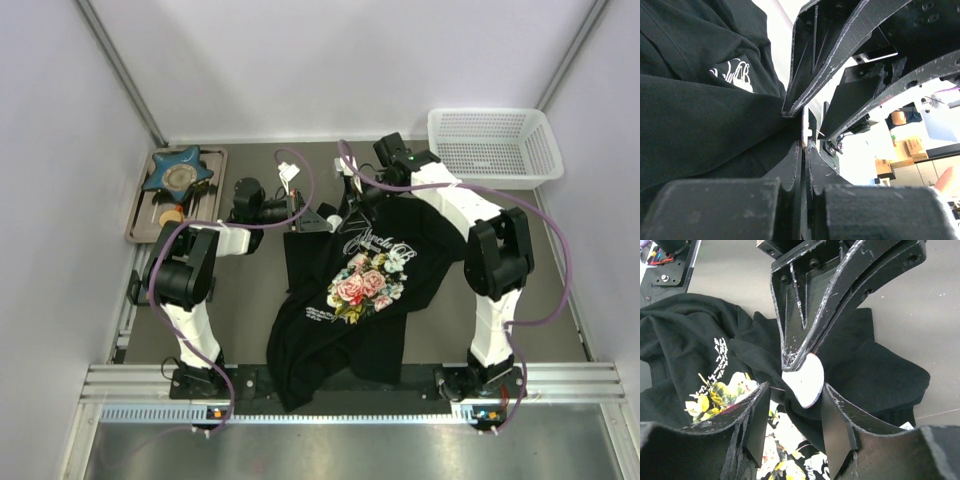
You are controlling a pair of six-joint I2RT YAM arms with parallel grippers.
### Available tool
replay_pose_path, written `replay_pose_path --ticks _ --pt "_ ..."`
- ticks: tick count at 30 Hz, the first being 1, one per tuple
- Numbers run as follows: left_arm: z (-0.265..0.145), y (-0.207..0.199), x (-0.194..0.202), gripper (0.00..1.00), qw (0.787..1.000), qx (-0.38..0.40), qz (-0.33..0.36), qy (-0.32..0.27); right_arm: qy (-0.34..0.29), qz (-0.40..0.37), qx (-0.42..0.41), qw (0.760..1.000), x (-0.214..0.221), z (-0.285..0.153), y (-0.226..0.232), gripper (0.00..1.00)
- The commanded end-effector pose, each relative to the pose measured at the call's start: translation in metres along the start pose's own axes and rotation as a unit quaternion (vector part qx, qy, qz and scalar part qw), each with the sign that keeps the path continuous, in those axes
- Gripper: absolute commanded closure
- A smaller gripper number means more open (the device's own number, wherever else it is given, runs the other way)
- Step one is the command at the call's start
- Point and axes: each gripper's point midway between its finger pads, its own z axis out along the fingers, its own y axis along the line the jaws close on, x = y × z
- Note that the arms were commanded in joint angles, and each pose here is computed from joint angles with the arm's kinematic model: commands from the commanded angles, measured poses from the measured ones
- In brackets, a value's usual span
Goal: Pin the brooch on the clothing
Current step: Pin the brooch to the clothes.
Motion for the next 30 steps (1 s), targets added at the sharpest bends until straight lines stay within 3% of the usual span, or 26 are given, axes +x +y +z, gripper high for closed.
replay_pose_path --ticks 1,4,13,21,30 --pt "0.001 -0.01 -0.005 1.0 0.999 0.017 0.038 -0.001 -0.022 -0.039 0.001 0.999 -0.028 -0.003 -0.002 0.61" --pt "0.001 -0.01 -0.006 1.0 0.999 0.016 0.038 -0.002 -0.019 -0.037 0.003 0.999 -0.027 -0.003 -0.004 0.71" --pt "0.002 -0.013 -0.006 1.0 0.999 0.017 0.045 -0.003 -0.018 -0.021 0.005 1.0 -0.026 0.0 -0.009 0.87" --pt "0.002 -0.013 -0.008 1.0 0.999 0.013 0.047 -0.008 -0.01 0.059 0.02 0.998 -0.023 0.003 -0.019 1.0" --pt "0.002 -0.015 -0.009 1.0 0.999 0.01 0.049 -0.015 -0.011 0.129 0.066 0.989 -0.022 0.003 -0.04 1.0"
